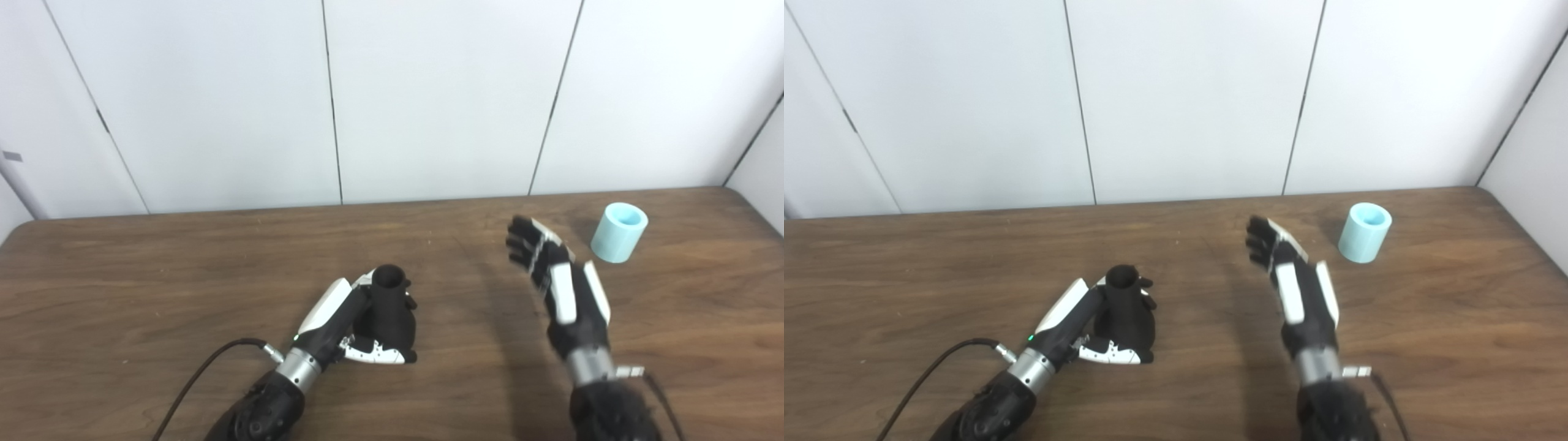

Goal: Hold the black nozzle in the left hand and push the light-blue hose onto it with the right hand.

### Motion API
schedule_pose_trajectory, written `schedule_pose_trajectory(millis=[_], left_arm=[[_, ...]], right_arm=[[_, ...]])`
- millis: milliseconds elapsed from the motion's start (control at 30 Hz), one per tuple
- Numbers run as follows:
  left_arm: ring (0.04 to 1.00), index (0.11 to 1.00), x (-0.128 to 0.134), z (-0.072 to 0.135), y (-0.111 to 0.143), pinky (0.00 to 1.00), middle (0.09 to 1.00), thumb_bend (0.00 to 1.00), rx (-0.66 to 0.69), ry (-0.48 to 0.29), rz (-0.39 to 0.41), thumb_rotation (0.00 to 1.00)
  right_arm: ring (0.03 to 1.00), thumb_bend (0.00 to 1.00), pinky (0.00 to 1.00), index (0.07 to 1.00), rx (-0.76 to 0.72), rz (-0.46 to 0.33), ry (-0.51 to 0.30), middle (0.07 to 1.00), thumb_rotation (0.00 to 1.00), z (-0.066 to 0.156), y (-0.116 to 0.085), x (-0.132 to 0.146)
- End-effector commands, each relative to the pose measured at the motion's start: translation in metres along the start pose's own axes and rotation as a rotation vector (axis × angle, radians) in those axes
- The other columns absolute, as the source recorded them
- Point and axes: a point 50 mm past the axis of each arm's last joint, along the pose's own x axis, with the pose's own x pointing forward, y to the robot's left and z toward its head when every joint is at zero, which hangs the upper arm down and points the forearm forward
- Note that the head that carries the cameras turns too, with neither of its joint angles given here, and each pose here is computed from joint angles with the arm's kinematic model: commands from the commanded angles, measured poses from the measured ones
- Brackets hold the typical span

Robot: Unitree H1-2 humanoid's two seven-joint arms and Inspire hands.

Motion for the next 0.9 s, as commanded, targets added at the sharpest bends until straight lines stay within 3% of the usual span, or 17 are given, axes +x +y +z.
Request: schedule_pose_trajectory(millis=[0,267,467,733,800,867], left_arm=[[0.974,0.484,-0.024,-0.026,-0.036,1.00,0.817,0.52,-0.017,0.111,-0.083,0.08],[0.974,0.483,-0.025,-0.026,-0.043,1.00,0.820,0.52,-0.020,0.109,-0.086,0.08],[0.975,0.483,-0.026,-0.028,-0.045,1.00,0.820,0.52,-0.018,0.101,-0.093,0.08],[0.976,0.483,-0.026,-0.029,-0.044,1.00,0.820,0.52,-0.013,0.101,-0.097,0.07],[0.976,0.483,-0.026,-0.029,-0.045,1.00,0.820,0.52,-0.010,0.101,-0.098,0.07],[0.976,0.483,-0.026,-0.029,-0.046,1.00,0.820,0.52,-0.009,0.101,-0.099,0.07]], right_arm=[[0.754,0.70,0.72,0.760,-0.078,0.017,-0.138,0.749,0.92,0.023,-0.010,0.011],[0.765,0.78,0.70,0.769,-0.352,0.095,-0.284,0.743,0.97,0.049,-0.043,0.037],[0.707,0.91,0.62,0.772,-0.603,0.026,-0.284,0.722,0.90,0.067,-0.077,0.064],[0.769,1.00,0.70,0.812,-0.962,-0.017,-0.265,0.783,0.86,0.095,-0.116,0.096],[0.813,1.00,0.73,0.832,-1.007,-0.001,-0.241,0.817,0.72,0.103,-0.124,0.103],[0.831,1.00,0.74,0.840,-1.032,0.007,-0.228,0.832,0.66,0.108,-0.127,0.105]])
